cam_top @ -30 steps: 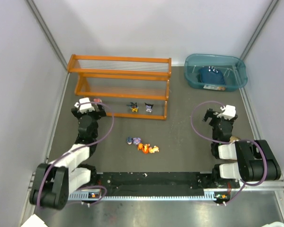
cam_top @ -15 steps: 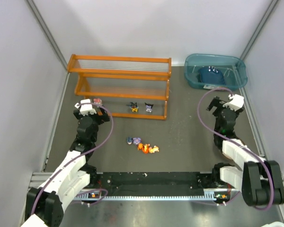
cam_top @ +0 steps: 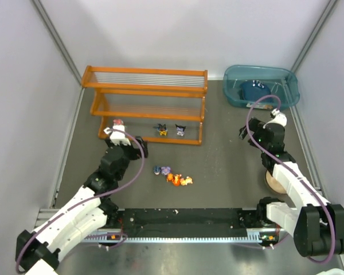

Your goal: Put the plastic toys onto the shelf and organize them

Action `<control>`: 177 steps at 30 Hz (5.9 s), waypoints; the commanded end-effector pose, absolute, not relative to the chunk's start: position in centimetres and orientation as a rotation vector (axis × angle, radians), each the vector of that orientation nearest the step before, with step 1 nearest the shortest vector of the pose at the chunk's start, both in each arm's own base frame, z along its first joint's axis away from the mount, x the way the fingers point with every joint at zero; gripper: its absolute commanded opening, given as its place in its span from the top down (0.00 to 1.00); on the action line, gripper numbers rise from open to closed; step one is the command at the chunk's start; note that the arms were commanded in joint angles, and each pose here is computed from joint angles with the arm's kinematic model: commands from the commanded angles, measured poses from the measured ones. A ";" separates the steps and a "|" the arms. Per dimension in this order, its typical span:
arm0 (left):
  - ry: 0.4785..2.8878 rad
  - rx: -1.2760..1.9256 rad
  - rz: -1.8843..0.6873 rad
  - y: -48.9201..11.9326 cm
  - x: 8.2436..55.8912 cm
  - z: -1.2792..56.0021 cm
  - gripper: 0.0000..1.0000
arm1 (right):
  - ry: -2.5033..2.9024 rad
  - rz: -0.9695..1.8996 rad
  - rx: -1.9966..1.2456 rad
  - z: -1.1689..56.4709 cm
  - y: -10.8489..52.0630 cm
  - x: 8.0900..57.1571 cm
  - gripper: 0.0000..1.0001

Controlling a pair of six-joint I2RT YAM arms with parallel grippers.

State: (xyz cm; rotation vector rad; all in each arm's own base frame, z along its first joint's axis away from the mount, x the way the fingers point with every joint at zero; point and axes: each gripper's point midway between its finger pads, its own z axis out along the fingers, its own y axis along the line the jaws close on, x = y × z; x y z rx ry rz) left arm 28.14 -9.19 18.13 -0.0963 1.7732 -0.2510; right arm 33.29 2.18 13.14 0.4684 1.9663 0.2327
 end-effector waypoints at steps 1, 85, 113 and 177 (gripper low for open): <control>1.793 -0.047 -0.315 -12.2 26.2 18.3 0.01 | 1.972 0.426 0.397 15.3 5.6 32.9 0.01; 1.912 -0.048 -0.386 -23.1 18.9 8.0 0.22 | 2.058 0.498 0.260 12.7 7.4 30.8 0.01; 1.914 -0.039 -0.352 -22.8 18.9 7.4 0.55 | 2.069 0.496 0.261 12.4 7.4 30.7 0.01; 1.944 0.005 -0.431 -23.3 18.1 6.2 0.58 | 2.076 0.492 0.268 12.1 7.3 30.7 0.01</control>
